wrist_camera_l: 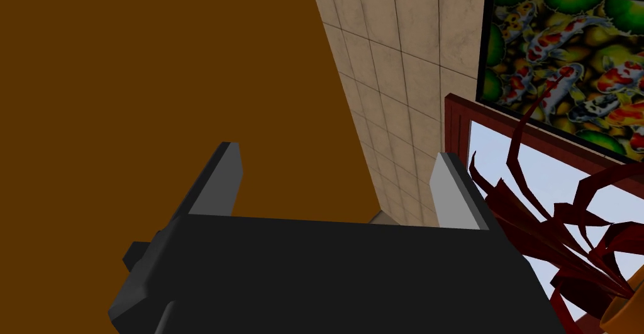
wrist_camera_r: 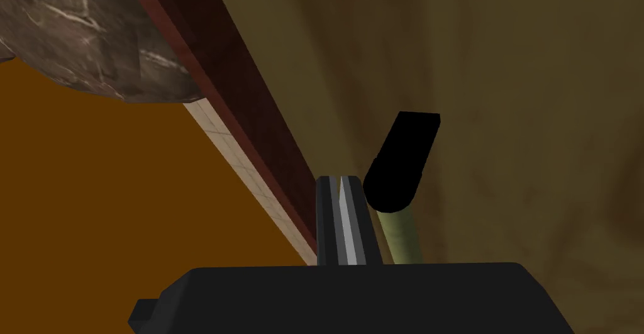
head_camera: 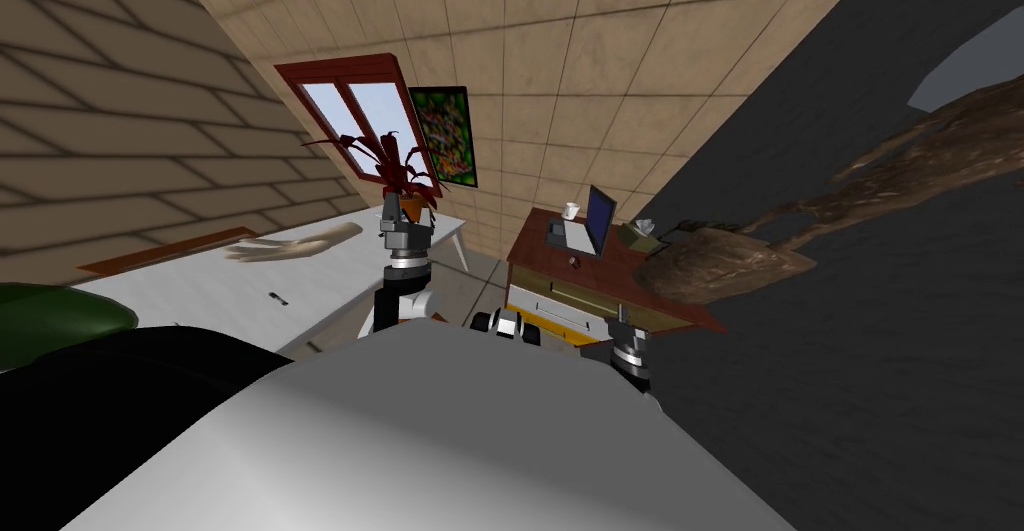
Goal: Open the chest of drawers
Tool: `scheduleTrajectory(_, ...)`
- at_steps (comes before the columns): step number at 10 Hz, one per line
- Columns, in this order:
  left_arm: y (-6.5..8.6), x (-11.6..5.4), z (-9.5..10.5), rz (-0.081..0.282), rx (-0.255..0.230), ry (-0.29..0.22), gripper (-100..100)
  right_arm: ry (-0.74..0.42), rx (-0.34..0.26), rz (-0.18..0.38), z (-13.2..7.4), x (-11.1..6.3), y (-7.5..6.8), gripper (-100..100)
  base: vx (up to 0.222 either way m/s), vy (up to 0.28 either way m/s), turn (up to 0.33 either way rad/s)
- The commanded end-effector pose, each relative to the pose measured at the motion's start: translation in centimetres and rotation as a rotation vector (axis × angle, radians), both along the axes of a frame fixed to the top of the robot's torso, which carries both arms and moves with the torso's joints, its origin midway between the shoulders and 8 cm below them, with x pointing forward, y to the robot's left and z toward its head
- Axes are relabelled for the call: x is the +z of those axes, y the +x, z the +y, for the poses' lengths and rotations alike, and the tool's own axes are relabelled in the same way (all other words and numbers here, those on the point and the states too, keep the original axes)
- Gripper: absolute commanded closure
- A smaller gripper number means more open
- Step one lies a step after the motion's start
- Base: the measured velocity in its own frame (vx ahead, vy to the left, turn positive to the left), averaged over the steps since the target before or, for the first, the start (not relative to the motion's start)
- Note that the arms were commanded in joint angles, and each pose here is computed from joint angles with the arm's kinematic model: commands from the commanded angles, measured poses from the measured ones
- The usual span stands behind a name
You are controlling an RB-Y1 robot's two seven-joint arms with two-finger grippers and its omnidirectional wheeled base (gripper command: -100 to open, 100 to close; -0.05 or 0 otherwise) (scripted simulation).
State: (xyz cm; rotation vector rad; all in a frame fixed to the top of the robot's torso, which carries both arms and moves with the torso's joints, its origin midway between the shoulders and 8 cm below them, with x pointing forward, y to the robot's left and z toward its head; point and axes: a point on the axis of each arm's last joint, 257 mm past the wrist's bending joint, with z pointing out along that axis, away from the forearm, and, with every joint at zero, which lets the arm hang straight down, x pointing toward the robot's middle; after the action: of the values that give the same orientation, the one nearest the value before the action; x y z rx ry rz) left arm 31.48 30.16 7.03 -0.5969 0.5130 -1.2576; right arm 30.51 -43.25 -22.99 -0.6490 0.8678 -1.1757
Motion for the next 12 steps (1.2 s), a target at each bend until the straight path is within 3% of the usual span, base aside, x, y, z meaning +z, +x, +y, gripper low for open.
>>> scheduleTrajectory(1, 0.0, 0.0, 0.0, 0.0, 0.0, 0.0, 0, -0.035, -0.043, 0.021, 0.9, -1.8, -0.6, -100, 0.008, 0.036, -0.012)
scheduleTrajectory(7, 0.0, 0.0, 0.0, 0.0, 0.0, 0.0, 0, -0.113, -0.132, 0.012, 2.7, -3.3, -1.6, -100, 0.006, 0.035, -0.003)
scheduleTrajectory(12, 0.0, 0.0, 0.0, 0.0, 0.0, 0.0, 0, -0.118, -0.17, 0.004, 4.5, -4.2, -2.0, -100, -0.002, 0.034, 0.014)
